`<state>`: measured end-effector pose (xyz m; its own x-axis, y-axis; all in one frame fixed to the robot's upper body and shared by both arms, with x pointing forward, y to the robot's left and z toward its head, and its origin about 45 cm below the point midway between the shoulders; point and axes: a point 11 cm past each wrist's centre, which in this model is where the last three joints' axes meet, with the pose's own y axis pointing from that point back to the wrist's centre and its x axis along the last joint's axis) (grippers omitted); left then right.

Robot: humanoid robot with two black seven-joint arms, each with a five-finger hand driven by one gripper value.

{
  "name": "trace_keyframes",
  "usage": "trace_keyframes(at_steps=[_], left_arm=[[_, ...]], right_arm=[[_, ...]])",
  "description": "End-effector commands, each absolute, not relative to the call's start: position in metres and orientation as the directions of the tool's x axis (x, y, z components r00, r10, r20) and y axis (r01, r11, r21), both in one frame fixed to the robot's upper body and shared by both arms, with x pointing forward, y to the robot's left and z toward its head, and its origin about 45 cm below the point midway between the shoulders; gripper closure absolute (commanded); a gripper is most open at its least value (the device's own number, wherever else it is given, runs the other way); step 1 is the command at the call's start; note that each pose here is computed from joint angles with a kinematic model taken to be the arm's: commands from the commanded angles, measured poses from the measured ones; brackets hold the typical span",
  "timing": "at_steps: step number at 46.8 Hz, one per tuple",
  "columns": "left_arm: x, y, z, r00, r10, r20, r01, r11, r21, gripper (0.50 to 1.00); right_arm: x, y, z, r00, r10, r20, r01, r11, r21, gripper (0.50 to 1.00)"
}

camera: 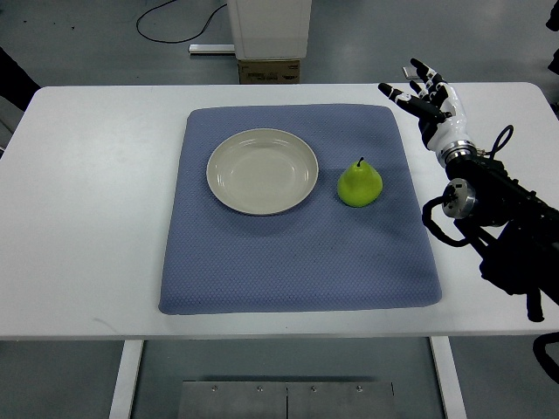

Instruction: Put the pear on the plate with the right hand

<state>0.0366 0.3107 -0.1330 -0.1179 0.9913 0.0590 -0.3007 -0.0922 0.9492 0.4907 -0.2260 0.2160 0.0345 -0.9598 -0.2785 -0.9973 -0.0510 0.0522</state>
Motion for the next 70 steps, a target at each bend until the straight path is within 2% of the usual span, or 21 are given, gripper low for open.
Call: trace_keyframes(at_steps=[1, 70], left_arm=[[0.0366, 0.3107, -0.133, -0.116, 0.991, 0.059, -0.301, -0.092, 0.949, 0.5], [0.0348, 0.3108, -0.1331, -0.119, 0.991, 0.059, -0.298, -0.092, 0.95, 0.5]], right_arm=[[0.4906, -0.2259, 0.216, 0.035, -0.96, -0.279, -0.997, -0.051, 0.052, 0.5], [0.4945, -0.2244, 0.2251, 0.046, -0.962, -0.27, -0.998, -0.056, 0.031, 0.5]])
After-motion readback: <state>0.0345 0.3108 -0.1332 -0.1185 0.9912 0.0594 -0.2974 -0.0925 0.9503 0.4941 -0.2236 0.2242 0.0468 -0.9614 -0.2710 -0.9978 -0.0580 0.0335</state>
